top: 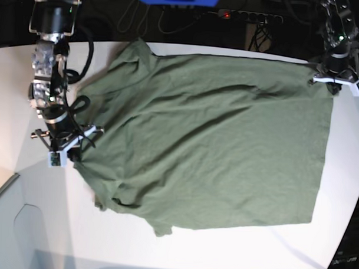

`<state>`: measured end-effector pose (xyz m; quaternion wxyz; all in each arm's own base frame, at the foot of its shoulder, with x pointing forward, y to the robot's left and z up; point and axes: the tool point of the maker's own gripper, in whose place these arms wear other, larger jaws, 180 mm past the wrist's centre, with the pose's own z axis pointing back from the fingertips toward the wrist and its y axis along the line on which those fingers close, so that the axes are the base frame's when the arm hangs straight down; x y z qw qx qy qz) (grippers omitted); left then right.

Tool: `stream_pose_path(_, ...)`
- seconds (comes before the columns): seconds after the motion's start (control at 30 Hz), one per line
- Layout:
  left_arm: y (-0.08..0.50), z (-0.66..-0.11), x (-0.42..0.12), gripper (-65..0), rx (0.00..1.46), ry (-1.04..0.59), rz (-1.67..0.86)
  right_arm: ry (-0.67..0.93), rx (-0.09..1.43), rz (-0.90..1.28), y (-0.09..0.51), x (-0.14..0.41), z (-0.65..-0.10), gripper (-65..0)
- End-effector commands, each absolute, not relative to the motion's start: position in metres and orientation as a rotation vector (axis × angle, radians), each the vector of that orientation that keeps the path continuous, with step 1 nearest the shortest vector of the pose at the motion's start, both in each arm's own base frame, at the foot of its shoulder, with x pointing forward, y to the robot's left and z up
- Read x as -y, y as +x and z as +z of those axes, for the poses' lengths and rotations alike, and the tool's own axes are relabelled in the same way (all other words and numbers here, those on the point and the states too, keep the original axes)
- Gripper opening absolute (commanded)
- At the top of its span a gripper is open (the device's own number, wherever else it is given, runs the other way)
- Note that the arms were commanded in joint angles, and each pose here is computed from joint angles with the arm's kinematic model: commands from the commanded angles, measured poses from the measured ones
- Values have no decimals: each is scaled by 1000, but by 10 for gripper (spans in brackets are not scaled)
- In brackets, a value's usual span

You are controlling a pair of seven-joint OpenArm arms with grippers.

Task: Layout the t-shirt on the table in an organized manner, then fold the t-shirt properly
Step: 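Grasp the shirt's side edge with the right gripper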

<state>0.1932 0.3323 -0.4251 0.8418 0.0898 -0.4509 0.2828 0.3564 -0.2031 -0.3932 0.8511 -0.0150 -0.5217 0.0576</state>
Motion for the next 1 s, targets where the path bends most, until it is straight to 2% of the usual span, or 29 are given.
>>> stream_pose_path(0.0,199,-412,-339,-649,999,210,583,-51,1147,108,355,213,-379,-650)
stream_pose_path(0.23,186,-414,-337,-649,980,217,576,-90,1094,-13,298,233,-396,-650)
stream_pose_path(0.43,187,-405,-330,-649,1004,207,576,-57,1028,7,281,219,-418,-650)
stream_pose_path(0.5,187,-405,-329,-649,1005,206,577,-50,1023,18,282,215,-420,-598)
stream_pose_path(0.67,182,-409,-328,-649,990,206,582,-83,1067,48,289,225,-402,-406)
stream_pose_path(0.73,179,-412,-329,-649,979,209,583,-112,1098,31,291,237,-389,-357)
stream_pose_path(0.83,176,-413,-330,-649,972,213,580,-130,1168,10,315,245,-366,-323)
stream_pose_path(0.97,169,-407,-348,-649,983,256,614,-111,1226,-3,356,243,-350,-317)
